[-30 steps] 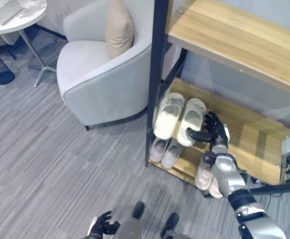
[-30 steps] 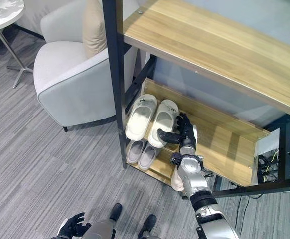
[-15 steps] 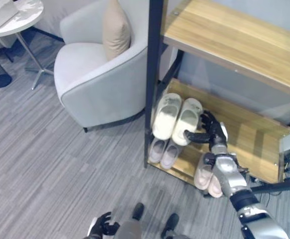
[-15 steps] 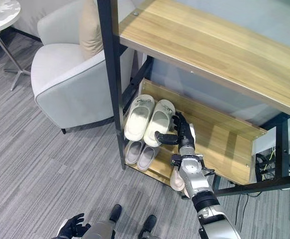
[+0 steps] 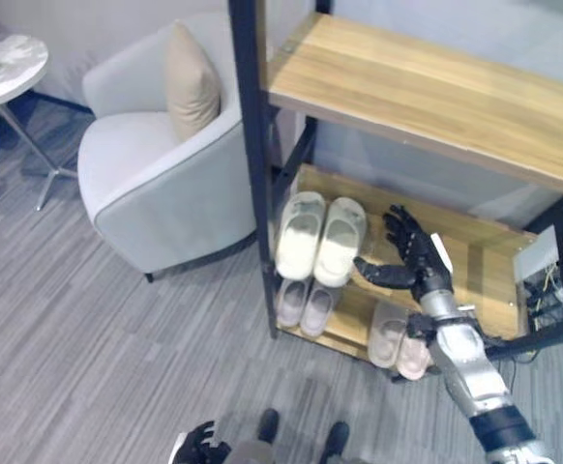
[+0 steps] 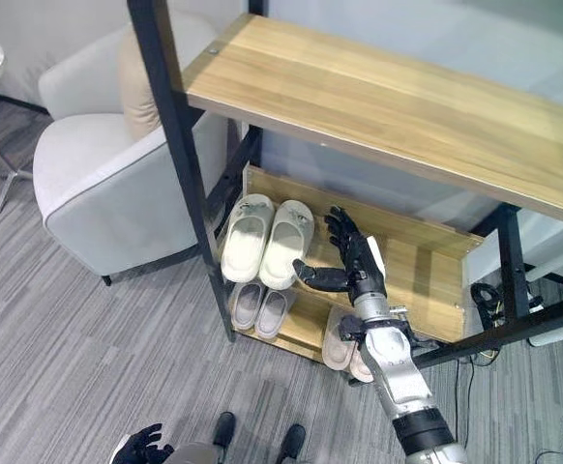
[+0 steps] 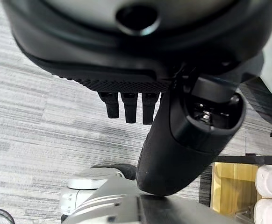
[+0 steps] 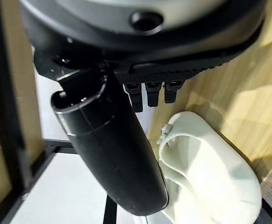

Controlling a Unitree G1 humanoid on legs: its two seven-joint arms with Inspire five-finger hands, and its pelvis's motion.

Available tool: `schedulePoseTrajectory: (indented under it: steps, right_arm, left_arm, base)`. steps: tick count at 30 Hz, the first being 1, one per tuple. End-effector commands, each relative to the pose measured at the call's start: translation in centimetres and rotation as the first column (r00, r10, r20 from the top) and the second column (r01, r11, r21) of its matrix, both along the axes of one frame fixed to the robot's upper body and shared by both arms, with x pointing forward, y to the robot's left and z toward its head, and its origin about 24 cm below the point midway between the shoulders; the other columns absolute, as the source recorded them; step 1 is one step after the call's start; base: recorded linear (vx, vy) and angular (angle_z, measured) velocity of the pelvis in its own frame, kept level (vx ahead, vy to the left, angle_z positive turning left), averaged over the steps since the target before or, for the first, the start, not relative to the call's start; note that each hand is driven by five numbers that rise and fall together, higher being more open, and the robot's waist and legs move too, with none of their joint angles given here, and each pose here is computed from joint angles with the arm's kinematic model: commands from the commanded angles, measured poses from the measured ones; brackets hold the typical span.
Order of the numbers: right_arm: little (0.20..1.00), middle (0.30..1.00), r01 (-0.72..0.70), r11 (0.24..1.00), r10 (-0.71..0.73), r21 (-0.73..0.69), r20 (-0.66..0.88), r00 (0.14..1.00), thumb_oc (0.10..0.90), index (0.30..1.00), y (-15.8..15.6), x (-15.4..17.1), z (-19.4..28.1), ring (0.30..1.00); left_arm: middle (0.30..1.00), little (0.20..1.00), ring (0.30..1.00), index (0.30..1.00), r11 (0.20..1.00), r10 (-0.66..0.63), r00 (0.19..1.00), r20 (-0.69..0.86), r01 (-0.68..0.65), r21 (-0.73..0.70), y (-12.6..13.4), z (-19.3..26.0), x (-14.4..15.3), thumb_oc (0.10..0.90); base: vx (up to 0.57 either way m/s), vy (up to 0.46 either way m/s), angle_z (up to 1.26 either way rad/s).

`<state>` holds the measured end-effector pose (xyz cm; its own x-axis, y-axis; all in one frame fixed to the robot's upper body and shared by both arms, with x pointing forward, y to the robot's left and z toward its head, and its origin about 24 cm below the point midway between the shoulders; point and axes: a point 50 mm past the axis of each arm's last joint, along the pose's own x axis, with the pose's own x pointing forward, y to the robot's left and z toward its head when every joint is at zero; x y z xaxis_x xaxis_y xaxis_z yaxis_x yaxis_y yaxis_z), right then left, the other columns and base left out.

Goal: Arrange the slippers neatly on the shoe rack.

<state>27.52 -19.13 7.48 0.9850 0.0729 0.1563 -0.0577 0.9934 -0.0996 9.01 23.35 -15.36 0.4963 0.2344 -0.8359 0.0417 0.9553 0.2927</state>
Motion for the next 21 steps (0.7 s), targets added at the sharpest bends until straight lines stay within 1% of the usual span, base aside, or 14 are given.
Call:
schedulePoseTrajectory:
  steps: [1,2,3,5,6,10,11,12,15,16,19,20,21]
  right_arm:
    - [0.900,0.900,-0.041,0.996,0.062,-0.077,0.286,0.956,0.800,0.900,-0.9,-1.2,5.7,0.900]
    - [0.900,0.900,-0.056,0.994,0.081,-0.096,0.279,0.957,0.800,0.900,-1.0,-1.8,5.6,0.900]
    - [0.900,0.900,-0.087,0.985,0.124,-0.147,0.269,0.955,0.800,0.900,-1.0,-2.9,5.4,0.900]
    - [0.900,0.900,-0.103,0.982,0.143,-0.159,0.263,0.954,0.800,0.900,-1.0,-3.5,5.3,0.900]
    - [0.900,0.900,-0.113,0.975,0.159,-0.190,0.250,0.955,0.800,0.900,-1.2,-4.1,5.2,0.900]
    - [0.900,0.900,-0.182,0.953,0.223,-0.242,0.153,0.963,0.800,0.900,-1.2,-6.0,3.6,0.900]
    - [0.900,0.900,-0.224,0.936,0.261,-0.271,0.106,0.960,0.800,0.900,-1.3,-6.9,3.1,0.900]
    - [0.900,0.900,-0.225,0.936,0.261,-0.272,0.105,0.960,0.800,0.900,-1.3,-6.9,3.1,0.900]
    - [0.900,0.900,-0.279,0.909,0.296,-0.309,0.008,0.955,0.800,0.900,-1.6,-8.0,1.9,0.900]
    - [0.900,0.900,-0.297,0.891,0.293,-0.343,-0.064,0.954,0.800,0.900,-2.0,-8.6,0.8,0.900]
    - [0.900,0.900,-0.308,0.882,0.290,-0.356,-0.105,0.951,0.800,0.900,-2.3,-9.0,0.1,0.900]
    - [0.900,0.900,-0.315,0.862,0.263,-0.396,-0.181,0.948,0.800,0.900,-2.9,-9.4,-1.4,0.900]
    - [0.900,0.900,-0.317,0.861,0.246,-0.398,-0.220,0.944,0.800,0.900,-3.2,-9.7,-2.2,0.900]
  left_arm:
    - [0.900,0.900,0.900,0.900,0.997,-0.059,0.998,-0.032,0.057,-0.051,-2.1,-0.7,-0.3,0.800]
    - [0.900,0.900,0.900,0.900,0.997,-0.057,0.998,-0.032,0.055,-0.055,-2.2,-0.8,-0.3,0.800]
    - [0.900,0.900,0.900,0.900,0.997,-0.055,0.998,-0.029,0.053,-0.062,-2.3,-0.8,-0.2,0.800]
    - [0.900,0.900,0.900,0.900,0.996,-0.053,0.998,-0.031,0.051,-0.068,-2.5,-0.8,-0.3,0.800]
    - [0.900,0.900,0.900,0.900,0.996,-0.054,0.998,-0.032,0.052,-0.075,-2.6,-0.9,-0.4,0.800]
    - [0.900,0.900,0.900,0.900,0.994,-0.061,0.997,-0.042,0.057,-0.097,-3.1,-1.0,-0.6,0.800]
    - [0.900,0.900,0.900,0.900,0.992,-0.068,0.997,-0.043,0.063,-0.108,-3.3,-1.1,-0.7,0.800]
    - [0.900,0.900,0.900,0.900,0.992,-0.068,0.997,-0.044,0.063,-0.109,-3.3,-1.1,-0.7,0.800]
    - [0.900,0.900,0.900,0.900,0.990,-0.075,0.996,-0.044,0.069,-0.125,-3.6,-1.1,-0.7,0.800]
    - [0.900,0.900,0.900,0.900,0.988,-0.084,0.996,-0.036,0.079,-0.134,-3.8,-1.1,-0.5,0.800]
    - [0.900,0.900,0.900,0.900,0.987,-0.093,0.995,-0.029,0.089,-0.137,-3.9,-1.1,-0.3,0.800]
    - [0.900,0.900,0.900,0.900,0.985,-0.105,0.994,-0.026,0.100,-0.143,-4.1,-1.0,-0.3,0.800]
    - [0.900,0.900,0.900,0.900,0.984,-0.111,0.994,-0.025,0.106,-0.143,-4.2,-1.0,-0.2,0.800]
  base:
    - [-0.05,-0.041,-0.03]
    - [-0.06,-0.043,-0.03]
    - [-0.06,-0.043,-0.06]
    - [-0.04,-0.035,-0.06]
    - [-0.03,-0.037,-0.07]
    - [-0.03,-0.051,-0.16]
    - [-0.01,-0.047,-0.32]
    - [-0.01,-0.047,-0.23]
    - [-0.01,-0.042,-0.19]
    - [-0.02,-0.035,-0.19]
    - [-0.02,-0.031,-0.21]
    - [-0.02,-0.036,-0.26]
    - [-0.03,-0.048,-0.18]
